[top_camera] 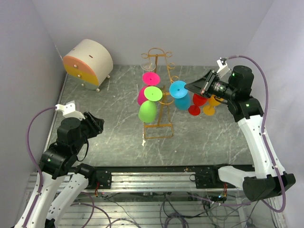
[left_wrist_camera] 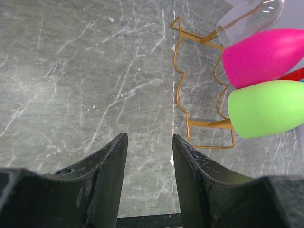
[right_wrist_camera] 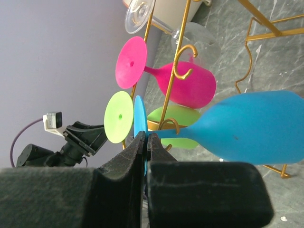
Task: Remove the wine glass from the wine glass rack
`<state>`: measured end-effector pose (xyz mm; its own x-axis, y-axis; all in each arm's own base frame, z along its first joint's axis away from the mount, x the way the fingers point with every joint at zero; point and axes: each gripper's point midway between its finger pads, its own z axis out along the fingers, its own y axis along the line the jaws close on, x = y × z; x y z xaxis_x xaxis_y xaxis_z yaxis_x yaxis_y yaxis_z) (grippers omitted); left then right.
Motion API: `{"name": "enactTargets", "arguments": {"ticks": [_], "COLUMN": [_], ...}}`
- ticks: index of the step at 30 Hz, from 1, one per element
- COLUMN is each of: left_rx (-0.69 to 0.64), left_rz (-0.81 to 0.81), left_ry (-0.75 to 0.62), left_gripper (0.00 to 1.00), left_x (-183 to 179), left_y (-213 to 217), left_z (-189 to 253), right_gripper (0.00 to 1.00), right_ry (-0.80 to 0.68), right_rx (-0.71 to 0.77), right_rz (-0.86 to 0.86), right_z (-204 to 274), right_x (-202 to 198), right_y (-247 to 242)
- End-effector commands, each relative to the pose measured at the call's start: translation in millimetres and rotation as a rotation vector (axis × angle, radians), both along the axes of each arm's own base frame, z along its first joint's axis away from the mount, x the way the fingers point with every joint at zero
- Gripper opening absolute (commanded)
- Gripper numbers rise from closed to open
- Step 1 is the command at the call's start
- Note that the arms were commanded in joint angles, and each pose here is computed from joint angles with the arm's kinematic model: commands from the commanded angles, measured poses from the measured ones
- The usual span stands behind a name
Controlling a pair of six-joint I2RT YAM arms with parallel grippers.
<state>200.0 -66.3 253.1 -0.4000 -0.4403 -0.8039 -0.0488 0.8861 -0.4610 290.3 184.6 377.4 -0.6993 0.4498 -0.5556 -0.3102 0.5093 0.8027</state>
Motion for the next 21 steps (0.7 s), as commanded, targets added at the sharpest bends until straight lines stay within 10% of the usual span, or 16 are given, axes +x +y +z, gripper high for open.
{"name": "enactTargets", "arguments": {"ticks": [1,21], "left_rx": [0.003,-0.001], "left_rz": [0.026,0.026], "left_ry": [-0.016,-0.021], "left_gripper": [0.54,0.54], "left_x": [2,2], "left_y": [4,4], "left_z": [4,4], "right_gripper": [0.00,0.00], "right_ry": [-0.045,-0.185], "right_rx": [-0.009,-0.104], "right_rz": [-0.055,-0.208], "right_z": [8,32], "right_x": [-1,6], "right_y": [-8,-34]}}
